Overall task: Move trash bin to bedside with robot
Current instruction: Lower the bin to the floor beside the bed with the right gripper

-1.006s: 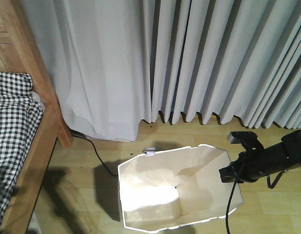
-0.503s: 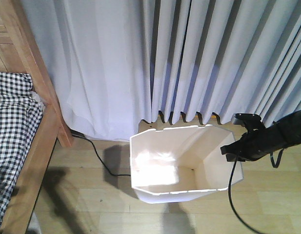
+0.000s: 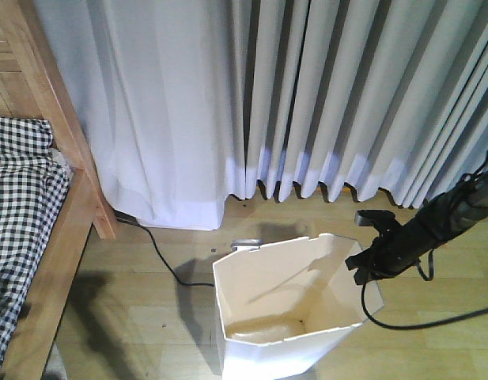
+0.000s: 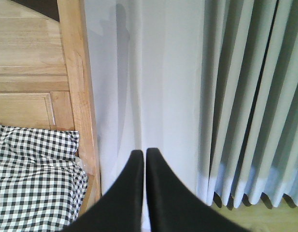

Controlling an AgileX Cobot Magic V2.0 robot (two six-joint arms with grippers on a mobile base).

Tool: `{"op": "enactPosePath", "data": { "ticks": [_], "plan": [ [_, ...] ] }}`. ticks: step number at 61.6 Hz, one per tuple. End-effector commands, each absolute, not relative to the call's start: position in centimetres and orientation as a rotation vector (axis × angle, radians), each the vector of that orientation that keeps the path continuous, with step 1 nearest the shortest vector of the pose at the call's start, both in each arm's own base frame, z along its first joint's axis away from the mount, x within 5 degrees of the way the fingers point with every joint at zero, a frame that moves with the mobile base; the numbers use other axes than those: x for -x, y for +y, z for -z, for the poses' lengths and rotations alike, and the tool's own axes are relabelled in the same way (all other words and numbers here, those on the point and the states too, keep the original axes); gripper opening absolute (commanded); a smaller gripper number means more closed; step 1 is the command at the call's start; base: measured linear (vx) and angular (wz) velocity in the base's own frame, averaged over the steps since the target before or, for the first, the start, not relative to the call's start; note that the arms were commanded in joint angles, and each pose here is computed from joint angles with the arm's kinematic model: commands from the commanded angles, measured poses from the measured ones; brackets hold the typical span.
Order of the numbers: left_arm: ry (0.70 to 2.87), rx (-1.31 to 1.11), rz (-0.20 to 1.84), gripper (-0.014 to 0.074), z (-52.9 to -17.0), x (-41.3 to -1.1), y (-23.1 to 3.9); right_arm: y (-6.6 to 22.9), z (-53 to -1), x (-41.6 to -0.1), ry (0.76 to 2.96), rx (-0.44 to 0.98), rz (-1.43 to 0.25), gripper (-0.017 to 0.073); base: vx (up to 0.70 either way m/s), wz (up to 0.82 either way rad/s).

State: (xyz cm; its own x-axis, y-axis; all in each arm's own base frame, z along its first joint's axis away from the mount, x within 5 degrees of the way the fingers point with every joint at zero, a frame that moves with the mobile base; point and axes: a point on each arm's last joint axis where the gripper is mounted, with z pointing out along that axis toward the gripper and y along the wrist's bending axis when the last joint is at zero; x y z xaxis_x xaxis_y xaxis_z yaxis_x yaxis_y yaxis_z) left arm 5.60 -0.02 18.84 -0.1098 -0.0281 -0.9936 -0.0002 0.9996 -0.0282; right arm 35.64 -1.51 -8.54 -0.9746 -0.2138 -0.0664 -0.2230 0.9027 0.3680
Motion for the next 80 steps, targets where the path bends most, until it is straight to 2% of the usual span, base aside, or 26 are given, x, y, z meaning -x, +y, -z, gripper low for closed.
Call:
{"op": "enactPosePath", "data": {
  "ticks": [1,33,49,80],
  "plan": [
    [1.608,0.030,0.038,-0.0006,-19.0,-5.6,0.0,-1.1,6.6,-37.8,2.991,0.281,-0.721,0.0001,0.00,0.00],
    [1.608,0.030,0.038,-0.0006,-19.0,-5.6,0.0,-1.4,13.3,-40.9,3.007,0.218,-0.754,0.0002,0.00,0.00],
    [1.608,0.030,0.038,-0.0006,-19.0,-5.6,0.0,-1.6,14.9,-42.3,2.982,0.159,-0.733,0.0008,0.00,0.00],
    [1.608,0.030,0.038,-0.0006,-19.0,-5.6,0.0,-1.7,18.1,-42.7,2.974,0.135,-0.700,0.0025,0.00,0.00]
  ]
}}
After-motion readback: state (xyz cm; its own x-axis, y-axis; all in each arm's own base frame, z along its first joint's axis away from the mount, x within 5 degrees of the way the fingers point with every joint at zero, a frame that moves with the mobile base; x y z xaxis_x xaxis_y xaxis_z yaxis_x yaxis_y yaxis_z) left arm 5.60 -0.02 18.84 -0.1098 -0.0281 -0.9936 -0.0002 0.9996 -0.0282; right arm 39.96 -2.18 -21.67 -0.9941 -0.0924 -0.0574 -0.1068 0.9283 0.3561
